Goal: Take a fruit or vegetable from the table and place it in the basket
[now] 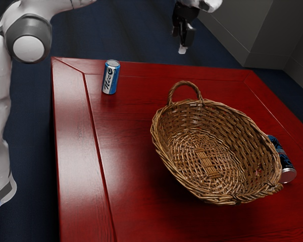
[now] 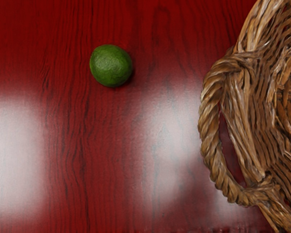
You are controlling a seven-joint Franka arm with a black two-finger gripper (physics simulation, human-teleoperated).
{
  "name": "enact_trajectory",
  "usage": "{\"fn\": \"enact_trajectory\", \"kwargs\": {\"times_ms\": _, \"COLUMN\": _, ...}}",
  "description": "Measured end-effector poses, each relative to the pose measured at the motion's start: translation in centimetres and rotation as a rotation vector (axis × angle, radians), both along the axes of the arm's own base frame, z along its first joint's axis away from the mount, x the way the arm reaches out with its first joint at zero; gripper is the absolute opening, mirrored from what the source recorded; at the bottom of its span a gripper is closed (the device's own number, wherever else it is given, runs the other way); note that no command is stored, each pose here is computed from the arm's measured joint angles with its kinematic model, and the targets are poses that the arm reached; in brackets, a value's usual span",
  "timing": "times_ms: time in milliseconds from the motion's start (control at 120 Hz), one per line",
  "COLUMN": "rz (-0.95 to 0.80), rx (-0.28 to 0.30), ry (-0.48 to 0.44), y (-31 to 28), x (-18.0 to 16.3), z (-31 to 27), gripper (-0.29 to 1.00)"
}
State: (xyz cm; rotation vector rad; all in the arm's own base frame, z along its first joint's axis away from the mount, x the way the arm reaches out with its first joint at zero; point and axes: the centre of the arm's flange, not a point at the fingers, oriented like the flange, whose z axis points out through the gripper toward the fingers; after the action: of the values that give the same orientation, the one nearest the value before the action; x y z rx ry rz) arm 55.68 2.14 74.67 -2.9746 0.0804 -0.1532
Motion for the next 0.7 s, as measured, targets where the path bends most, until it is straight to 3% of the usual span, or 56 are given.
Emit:
{"fn": "enact_trajectory", "kwargs": {"times_ms": 200, "rz": -0.02, "rx": 0.01, "ry": 0.048, "y": -0.7, "x": 0.8, "z": -1.9, "gripper": 0.7}}
{"fn": "enact_trajectory", "kwargs": {"times_ms": 325, "rz": -0.025, "rx": -0.05, "ry": 0.104, "y": -0.7, "x": 1.2, "z": -4.2, "gripper": 0.7}}
{"fn": "enact_trajectory", "kwargs": {"times_ms": 400, "rz": -0.034, "rx": -0.055, "ry": 0.14, "y": -1.4, "x": 0.9, "z": -5.2, "gripper": 0.7}}
{"fn": "enact_trajectory", "kwargs": {"times_ms": 475, "rz": -0.051, "rx": -0.062, "ry": 0.163, "y": -2.2, "x": -1.4, "z": -3.9, "gripper": 0.7}}
{"fn": "enact_trajectory", "kwargs": {"times_ms": 583, "rz": -0.034, "rx": -0.082, "ry": 0.208, "y": 0.0, "x": -8.8, "z": -4.0, "gripper": 0.7}}
{"fn": "enact_trajectory", "kwargs": {"times_ms": 700, "rz": 0.052, "rx": -0.071, "ry": 0.217, "y": 4.2, "x": -11.8, "z": -4.8, "gripper": 0.7}}
